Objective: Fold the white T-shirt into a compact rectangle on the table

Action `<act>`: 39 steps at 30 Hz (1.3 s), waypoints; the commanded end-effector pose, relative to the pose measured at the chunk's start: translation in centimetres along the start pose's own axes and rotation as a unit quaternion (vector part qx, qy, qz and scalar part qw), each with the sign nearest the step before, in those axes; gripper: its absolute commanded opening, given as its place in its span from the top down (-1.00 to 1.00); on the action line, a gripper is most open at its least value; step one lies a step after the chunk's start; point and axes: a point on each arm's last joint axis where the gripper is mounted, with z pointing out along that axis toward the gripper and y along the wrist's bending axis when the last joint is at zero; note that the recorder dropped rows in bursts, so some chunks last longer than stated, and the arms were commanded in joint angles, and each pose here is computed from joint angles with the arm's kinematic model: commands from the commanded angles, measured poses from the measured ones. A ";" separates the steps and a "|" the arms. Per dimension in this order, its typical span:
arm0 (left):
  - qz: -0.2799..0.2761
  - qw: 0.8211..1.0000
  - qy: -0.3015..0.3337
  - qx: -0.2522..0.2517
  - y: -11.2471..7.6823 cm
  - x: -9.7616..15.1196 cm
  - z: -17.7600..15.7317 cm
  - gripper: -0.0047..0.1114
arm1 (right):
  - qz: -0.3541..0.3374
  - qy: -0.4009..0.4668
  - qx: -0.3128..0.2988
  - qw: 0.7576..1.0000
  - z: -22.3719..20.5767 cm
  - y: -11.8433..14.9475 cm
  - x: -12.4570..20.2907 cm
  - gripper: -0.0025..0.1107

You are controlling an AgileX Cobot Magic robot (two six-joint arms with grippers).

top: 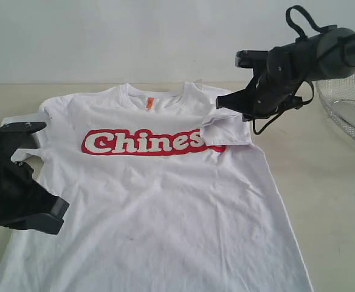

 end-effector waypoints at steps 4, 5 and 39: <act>0.002 1.000 -0.011 -0.002 -0.1 -0.3 -0.2 0.84 | 0.025 -0.021 -0.015 0.999 0.3 0.3 -0.4 0.96; 0.002 1.000 -0.011 -0.002 -0.1 -0.3 -0.2 0.84 | 0.029 -0.023 -0.017 0.999 0.3 0.3 -0.4 0.96; 0.001 1.000 -0.020 -0.005 0.0 -0.4 -0.2 0.84 | 0.008 -0.023 -0.145 0.989 -4.1 7.7 -3.8 0.96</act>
